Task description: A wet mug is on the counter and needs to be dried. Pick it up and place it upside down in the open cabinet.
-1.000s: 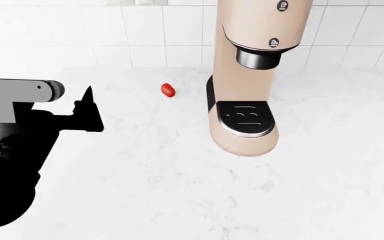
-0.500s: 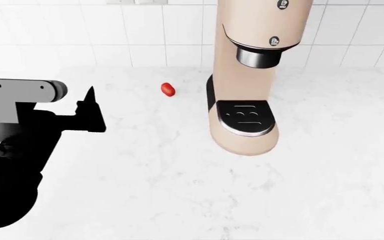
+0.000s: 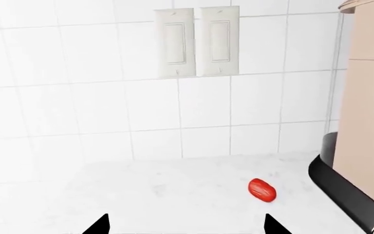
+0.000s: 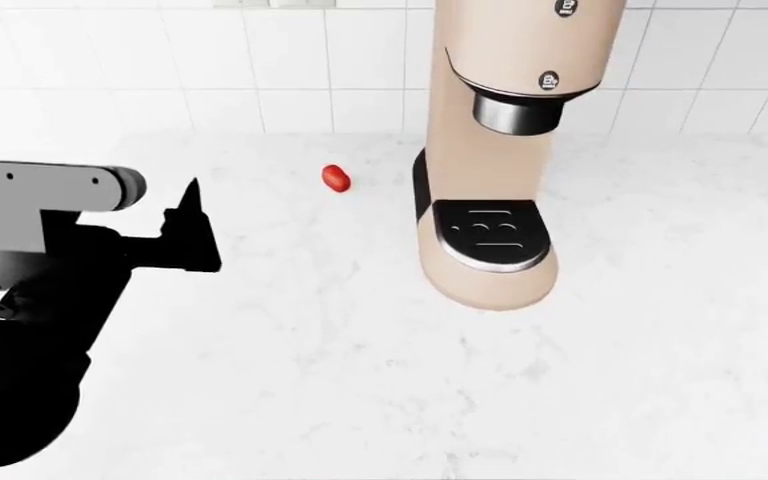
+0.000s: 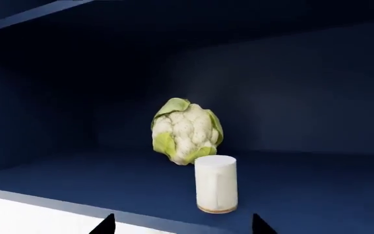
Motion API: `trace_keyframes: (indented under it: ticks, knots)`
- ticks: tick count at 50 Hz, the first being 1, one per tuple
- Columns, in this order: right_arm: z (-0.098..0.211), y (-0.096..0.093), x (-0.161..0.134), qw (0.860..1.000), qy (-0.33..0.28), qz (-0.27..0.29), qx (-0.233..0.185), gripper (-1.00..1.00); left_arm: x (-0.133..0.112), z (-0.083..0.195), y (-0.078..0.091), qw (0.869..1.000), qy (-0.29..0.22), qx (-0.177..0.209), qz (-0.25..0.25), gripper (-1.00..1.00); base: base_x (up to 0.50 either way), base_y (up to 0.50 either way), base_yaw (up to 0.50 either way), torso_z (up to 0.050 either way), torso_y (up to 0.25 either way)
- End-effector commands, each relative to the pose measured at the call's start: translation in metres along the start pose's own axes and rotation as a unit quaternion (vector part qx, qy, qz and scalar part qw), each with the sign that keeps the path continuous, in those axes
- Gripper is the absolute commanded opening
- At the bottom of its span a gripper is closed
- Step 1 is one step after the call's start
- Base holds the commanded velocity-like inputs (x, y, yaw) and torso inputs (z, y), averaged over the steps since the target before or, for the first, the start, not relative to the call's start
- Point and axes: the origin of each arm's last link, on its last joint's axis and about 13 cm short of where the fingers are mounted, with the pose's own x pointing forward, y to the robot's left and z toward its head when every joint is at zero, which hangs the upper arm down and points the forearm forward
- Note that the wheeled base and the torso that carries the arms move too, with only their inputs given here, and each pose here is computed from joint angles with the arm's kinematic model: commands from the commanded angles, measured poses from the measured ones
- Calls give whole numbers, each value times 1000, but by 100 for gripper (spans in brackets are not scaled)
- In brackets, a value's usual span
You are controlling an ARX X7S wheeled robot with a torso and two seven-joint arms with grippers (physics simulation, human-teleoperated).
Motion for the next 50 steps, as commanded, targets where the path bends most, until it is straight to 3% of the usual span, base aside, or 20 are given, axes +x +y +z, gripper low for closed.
trace_keyframes:
  ticks: [1, 21, 34, 50]
  knots:
    - [-45, -7, -51, 998, 7, -11, -60, 100, -6, 1, -3, 1000, 0, 4, -8, 100, 0, 0, 0, -2, 250]
    - [-140, -16, -98, 996, 42, 27, -77, 100, -25, 5, -5, 1000, -14, 9, -12, 100, 0, 0, 0, -1, 250]
    - [-193, -31, -111, 995, 72, 28, -56, 100, -28, -1, -6, 1000, -11, 8, -21, 100, 0, 0, 0, 0, 250]
    - [-262, -34, -138, 988, 132, 71, -42, 100, -41, -5, -8, 998, -1, -5, -58, 100, 0, 0, 0, 0, 250]
